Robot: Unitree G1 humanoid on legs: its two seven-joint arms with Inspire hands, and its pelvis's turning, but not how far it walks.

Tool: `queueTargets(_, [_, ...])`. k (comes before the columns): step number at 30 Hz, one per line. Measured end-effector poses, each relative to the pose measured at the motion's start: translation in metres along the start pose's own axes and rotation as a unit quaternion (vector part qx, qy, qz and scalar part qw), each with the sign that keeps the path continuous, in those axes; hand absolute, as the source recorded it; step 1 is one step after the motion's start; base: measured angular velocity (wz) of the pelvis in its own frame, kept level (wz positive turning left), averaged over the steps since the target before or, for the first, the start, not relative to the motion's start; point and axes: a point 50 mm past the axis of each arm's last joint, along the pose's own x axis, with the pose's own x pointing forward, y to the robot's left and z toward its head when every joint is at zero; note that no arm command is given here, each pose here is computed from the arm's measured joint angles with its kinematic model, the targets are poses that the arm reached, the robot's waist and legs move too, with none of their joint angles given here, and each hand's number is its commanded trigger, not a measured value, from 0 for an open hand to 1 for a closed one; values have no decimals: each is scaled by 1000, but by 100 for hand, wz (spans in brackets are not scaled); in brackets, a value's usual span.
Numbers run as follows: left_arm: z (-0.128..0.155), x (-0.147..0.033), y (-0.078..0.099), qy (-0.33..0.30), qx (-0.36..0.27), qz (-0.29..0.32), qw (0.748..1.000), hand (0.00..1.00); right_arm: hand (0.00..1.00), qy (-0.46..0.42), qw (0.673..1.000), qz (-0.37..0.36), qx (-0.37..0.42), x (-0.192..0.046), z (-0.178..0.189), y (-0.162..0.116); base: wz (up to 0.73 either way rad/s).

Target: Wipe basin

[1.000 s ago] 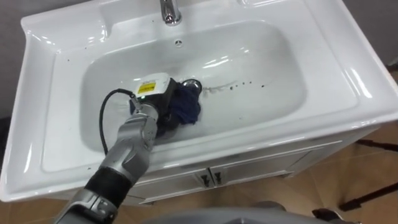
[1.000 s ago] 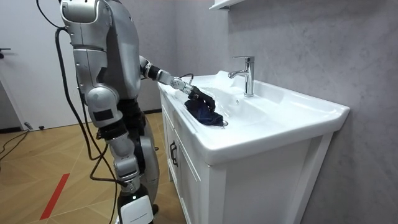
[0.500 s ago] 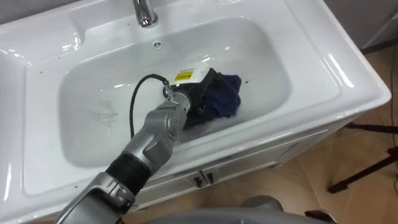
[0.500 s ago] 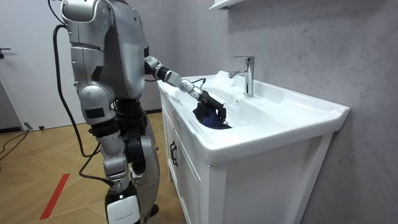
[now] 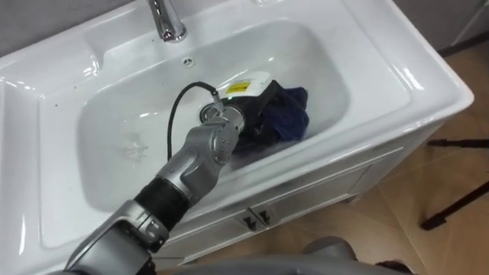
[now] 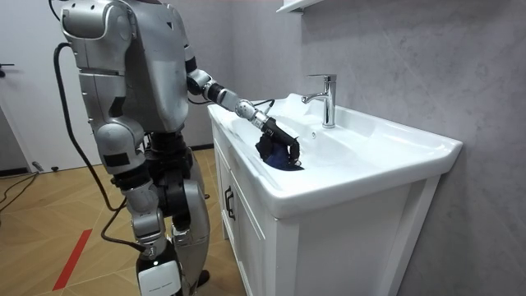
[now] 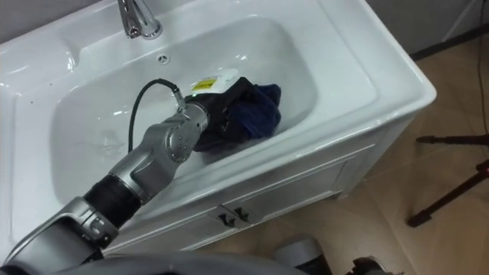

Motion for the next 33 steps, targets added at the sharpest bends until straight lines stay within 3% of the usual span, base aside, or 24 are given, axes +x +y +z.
queueTargets(13, [32,-1,16,-80,20,24,996,100,0,8,1000,12,-3,0,-9,-7,0])
queueTargets(26, [16,-2,16,-61,42,19,997,100,0,8,1000,13,6,0,-12,-9,-3])
queueTargets(33, [-13,-2,12,-14,76,5,997,100,0,0,1000,4,15,-1,-10,-16,-7])
